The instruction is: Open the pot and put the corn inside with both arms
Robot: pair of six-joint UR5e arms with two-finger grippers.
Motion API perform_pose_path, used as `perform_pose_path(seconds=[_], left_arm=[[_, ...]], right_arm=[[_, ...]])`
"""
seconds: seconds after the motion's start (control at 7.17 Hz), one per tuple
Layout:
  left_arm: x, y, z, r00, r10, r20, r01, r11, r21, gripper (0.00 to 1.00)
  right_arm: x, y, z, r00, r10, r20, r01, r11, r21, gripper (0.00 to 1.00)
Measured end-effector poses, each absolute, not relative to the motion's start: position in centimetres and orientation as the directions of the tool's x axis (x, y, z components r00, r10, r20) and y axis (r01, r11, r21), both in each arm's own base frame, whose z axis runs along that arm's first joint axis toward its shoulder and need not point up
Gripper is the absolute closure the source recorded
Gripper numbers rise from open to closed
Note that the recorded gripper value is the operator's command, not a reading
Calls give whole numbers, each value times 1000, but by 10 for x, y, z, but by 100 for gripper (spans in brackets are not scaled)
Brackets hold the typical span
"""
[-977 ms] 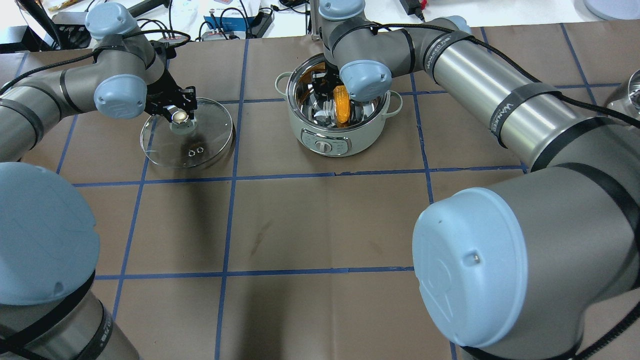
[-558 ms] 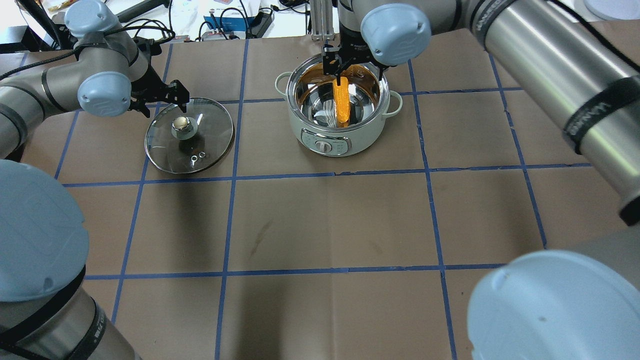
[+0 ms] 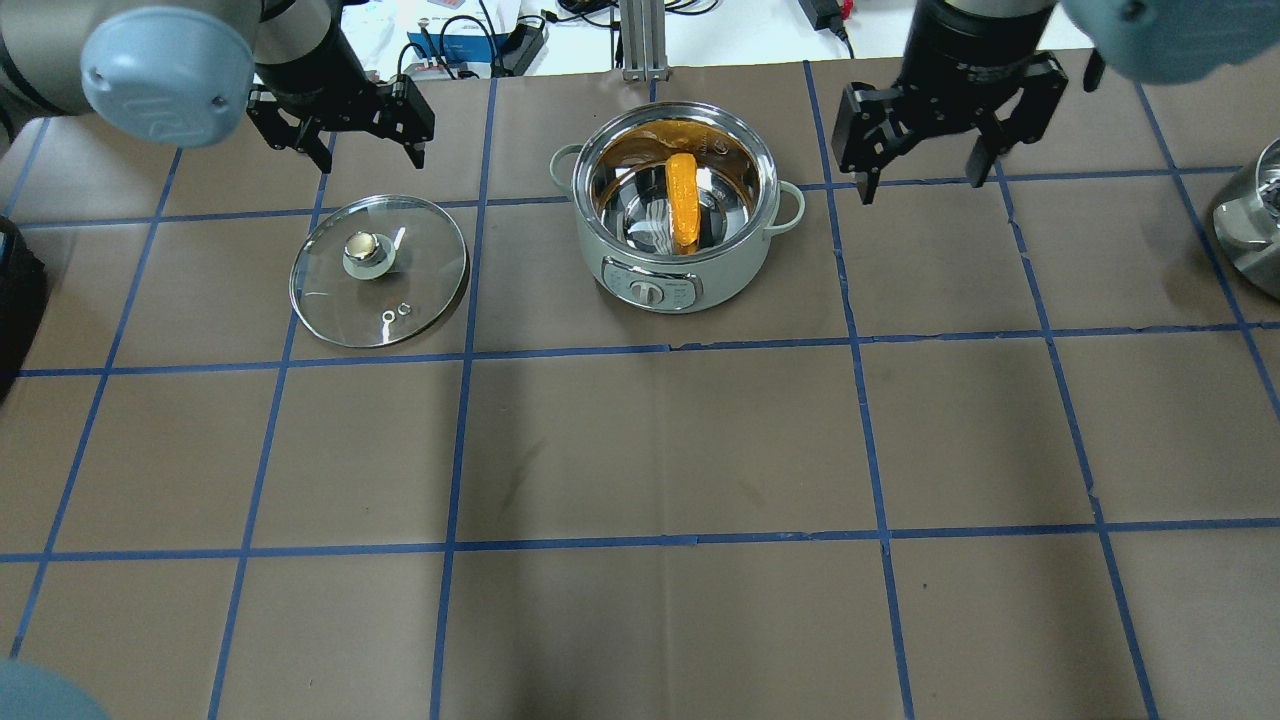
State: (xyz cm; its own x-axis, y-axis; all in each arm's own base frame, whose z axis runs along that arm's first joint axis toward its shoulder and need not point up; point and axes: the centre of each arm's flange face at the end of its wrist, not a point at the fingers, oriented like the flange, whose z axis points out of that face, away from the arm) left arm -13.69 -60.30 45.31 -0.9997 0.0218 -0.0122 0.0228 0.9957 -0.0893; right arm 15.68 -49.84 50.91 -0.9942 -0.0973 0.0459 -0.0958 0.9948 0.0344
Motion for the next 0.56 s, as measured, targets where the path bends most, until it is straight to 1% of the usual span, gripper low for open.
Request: perform_pose_path(seconds=[0.14, 0.28, 0.56], left_arm=[[-160, -576, 482, -998, 59, -11, 60, 995, -74, 0], [-170, -559, 494, -997, 78, -10, 79, 996, -51, 0], [-176, -543, 502, -996, 91, -4, 91, 996, -26, 0]], right_arm=[[150, -478, 506, -994, -96, 45, -95, 995, 25, 8], [146, -471, 505, -994, -95, 46, -94, 996, 8, 7], [142, -469, 505, -995, -91, 47, -91, 996, -3, 7]])
